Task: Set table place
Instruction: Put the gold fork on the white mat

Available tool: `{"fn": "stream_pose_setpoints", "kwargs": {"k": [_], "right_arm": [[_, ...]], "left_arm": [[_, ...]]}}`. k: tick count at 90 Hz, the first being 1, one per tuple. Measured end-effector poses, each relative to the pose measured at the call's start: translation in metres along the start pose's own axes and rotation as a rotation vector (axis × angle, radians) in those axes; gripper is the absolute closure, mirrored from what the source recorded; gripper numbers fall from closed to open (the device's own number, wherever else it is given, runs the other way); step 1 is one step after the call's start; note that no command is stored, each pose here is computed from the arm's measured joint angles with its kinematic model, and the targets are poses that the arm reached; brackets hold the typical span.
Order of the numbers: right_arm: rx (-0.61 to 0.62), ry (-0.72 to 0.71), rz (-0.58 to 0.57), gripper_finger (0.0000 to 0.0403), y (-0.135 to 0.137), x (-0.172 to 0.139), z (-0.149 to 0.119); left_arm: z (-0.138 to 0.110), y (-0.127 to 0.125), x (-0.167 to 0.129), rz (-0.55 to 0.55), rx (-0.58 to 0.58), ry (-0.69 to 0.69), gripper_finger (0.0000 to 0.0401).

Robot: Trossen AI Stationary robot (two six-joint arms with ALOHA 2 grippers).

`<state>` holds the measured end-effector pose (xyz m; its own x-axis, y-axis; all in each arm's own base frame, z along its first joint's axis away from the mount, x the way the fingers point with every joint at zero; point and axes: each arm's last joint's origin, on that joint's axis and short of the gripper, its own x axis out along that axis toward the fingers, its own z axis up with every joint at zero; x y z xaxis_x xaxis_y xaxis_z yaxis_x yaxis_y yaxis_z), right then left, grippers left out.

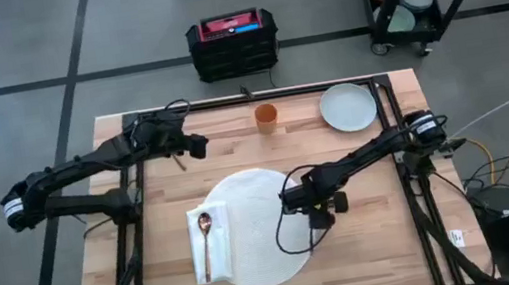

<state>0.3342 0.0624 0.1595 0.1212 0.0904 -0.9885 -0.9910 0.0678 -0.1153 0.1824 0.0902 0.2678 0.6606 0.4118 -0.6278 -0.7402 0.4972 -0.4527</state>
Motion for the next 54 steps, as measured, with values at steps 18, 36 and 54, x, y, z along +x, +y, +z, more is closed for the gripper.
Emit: {"fn": "stream_pose_setpoints", "kwargs": {"k": [18, 36, 54], "right_arm": [[-0.011, 0.014, 0.022, 0.0403, 0.0024, 0.0002, -0.0009], [0.003, 0.021, 0.018, 0.0403, 0.0023, 0.0002, -0.0005], [0.02, 0.044, -0.001, 0.0403, 0.0005, -0.001, -0.0006]], "left_arm": [[0.0, 0.0001, 0.0, 0.0, 0.0, 0.0, 0.0184], [0.0, 0.0001, 0.0, 0.001, 0.0, 0.0, 0.0184], [0.0, 0.0, 0.0, 0.0, 0.0, 0.0, 0.0184]]}}
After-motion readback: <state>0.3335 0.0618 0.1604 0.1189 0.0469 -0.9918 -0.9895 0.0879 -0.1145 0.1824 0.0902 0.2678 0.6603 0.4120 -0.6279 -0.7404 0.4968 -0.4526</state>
